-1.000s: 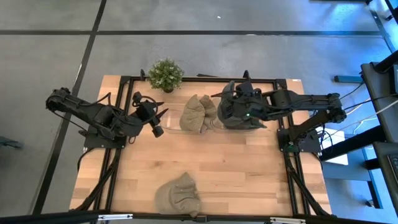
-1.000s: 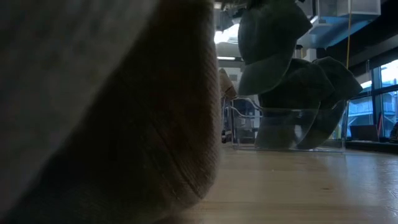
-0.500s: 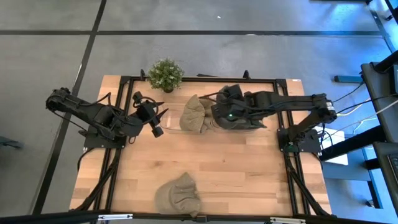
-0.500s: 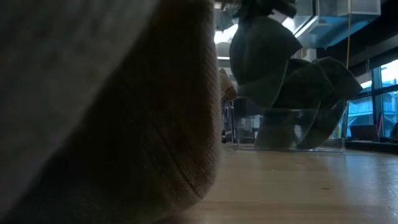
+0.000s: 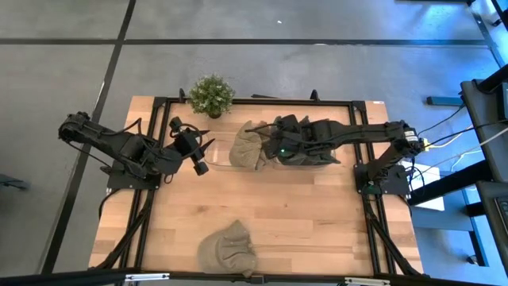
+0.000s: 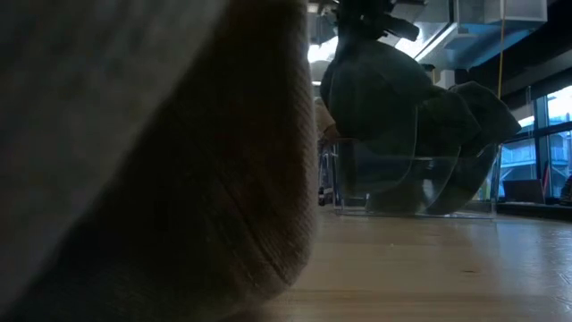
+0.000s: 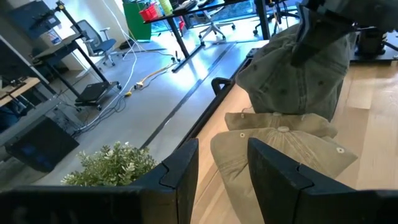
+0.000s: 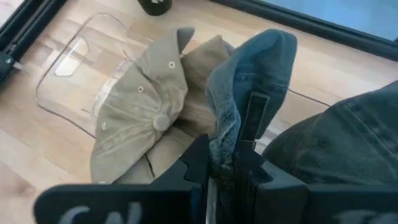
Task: Pick & Place hat
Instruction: Put the black cap into the right transparent bin
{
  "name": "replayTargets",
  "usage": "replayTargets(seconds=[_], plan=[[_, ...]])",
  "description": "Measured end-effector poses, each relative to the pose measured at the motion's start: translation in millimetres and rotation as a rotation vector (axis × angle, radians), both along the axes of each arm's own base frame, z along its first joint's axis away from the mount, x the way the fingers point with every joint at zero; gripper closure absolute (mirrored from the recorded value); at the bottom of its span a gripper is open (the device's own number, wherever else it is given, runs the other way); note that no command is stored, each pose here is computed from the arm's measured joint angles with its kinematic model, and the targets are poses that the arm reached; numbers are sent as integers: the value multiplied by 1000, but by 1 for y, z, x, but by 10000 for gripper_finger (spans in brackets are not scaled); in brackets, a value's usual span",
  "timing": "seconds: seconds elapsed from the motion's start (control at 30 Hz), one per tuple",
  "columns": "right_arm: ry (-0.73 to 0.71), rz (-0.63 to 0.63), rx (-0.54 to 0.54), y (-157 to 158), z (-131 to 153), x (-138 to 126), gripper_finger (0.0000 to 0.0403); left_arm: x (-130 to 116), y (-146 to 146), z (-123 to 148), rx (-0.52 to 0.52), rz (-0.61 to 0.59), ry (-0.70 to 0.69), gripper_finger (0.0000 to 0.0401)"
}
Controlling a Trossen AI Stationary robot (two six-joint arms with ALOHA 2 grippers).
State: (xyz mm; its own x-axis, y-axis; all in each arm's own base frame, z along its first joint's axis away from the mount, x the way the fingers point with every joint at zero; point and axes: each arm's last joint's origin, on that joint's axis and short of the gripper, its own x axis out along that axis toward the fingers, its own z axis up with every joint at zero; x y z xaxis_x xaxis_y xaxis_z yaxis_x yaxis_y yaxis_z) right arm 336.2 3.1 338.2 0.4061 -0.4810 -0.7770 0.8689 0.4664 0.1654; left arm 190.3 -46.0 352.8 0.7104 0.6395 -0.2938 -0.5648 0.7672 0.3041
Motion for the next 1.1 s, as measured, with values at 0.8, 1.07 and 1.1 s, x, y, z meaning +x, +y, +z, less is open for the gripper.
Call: replayTargets(seconds=[0.8, 1.07, 1.1], plan=[[-38, -200, 93, -45, 3, -7, 355, 1, -2, -1, -27, -68, 25, 269], [-36, -215, 45, -46, 4, -7, 353, 1, 0, -1, 24, -77, 65, 269], [-35, -220, 43, -46, 3, -8, 350, 1, 0, -1, 27, -75, 67, 269]])
